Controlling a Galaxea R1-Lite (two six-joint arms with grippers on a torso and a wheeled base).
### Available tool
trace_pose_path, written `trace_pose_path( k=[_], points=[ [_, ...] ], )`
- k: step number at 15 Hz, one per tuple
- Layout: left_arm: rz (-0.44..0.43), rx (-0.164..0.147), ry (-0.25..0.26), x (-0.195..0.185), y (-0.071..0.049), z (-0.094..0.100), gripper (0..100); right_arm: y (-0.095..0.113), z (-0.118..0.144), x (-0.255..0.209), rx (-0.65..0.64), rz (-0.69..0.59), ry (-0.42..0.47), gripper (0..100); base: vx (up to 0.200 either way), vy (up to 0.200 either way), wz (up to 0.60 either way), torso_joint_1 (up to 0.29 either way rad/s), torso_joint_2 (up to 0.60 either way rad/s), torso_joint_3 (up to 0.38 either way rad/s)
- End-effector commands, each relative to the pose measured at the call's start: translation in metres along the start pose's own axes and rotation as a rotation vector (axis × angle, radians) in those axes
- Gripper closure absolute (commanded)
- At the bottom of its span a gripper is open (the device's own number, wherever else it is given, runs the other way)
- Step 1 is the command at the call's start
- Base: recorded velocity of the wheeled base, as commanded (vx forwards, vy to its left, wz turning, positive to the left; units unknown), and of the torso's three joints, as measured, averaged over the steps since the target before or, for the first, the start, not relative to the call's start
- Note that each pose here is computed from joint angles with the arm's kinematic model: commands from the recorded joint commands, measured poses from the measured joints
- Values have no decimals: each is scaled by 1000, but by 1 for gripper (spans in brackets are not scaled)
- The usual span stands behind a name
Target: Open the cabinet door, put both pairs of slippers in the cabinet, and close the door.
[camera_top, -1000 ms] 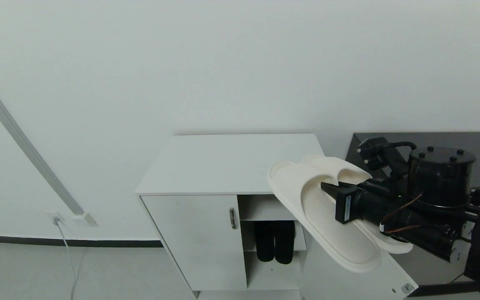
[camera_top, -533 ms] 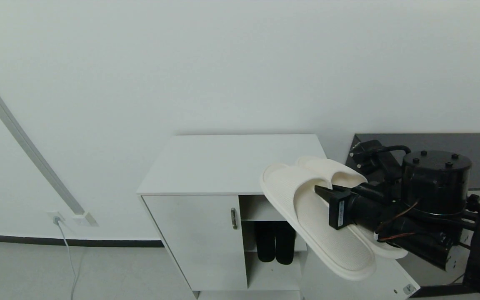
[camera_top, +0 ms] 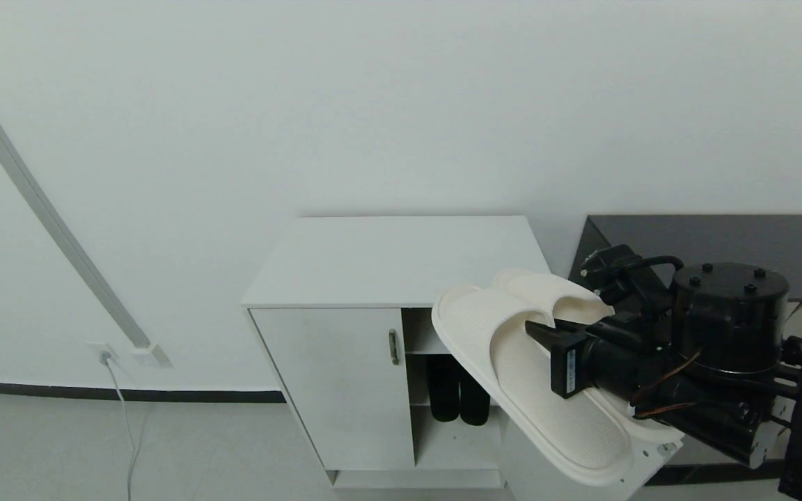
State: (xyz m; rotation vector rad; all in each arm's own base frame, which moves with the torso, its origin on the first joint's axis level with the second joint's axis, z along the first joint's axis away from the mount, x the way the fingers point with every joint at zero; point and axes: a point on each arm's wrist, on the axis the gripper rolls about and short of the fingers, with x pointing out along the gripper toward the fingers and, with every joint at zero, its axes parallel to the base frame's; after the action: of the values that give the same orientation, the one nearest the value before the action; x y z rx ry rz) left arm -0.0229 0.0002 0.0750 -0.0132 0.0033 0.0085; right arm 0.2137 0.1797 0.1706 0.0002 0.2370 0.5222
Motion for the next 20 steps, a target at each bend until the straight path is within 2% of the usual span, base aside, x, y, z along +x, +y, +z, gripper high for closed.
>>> trace_pose_path(
  k=[1,11,20],
  points=[
    [1,-1,1,0,0,0,100,2,-1,0,-2,5,2,100,0,0,0,0,0,0],
    [1,-1,1,0,0,0,100,13,-6,-4,-11,53,-10,100,0,0,0,0,0,0],
    [1,-2,1,0,0,0,100,14,-7,-3,-13,52,-18,100,0,0,0,0,0,0]
  ],
)
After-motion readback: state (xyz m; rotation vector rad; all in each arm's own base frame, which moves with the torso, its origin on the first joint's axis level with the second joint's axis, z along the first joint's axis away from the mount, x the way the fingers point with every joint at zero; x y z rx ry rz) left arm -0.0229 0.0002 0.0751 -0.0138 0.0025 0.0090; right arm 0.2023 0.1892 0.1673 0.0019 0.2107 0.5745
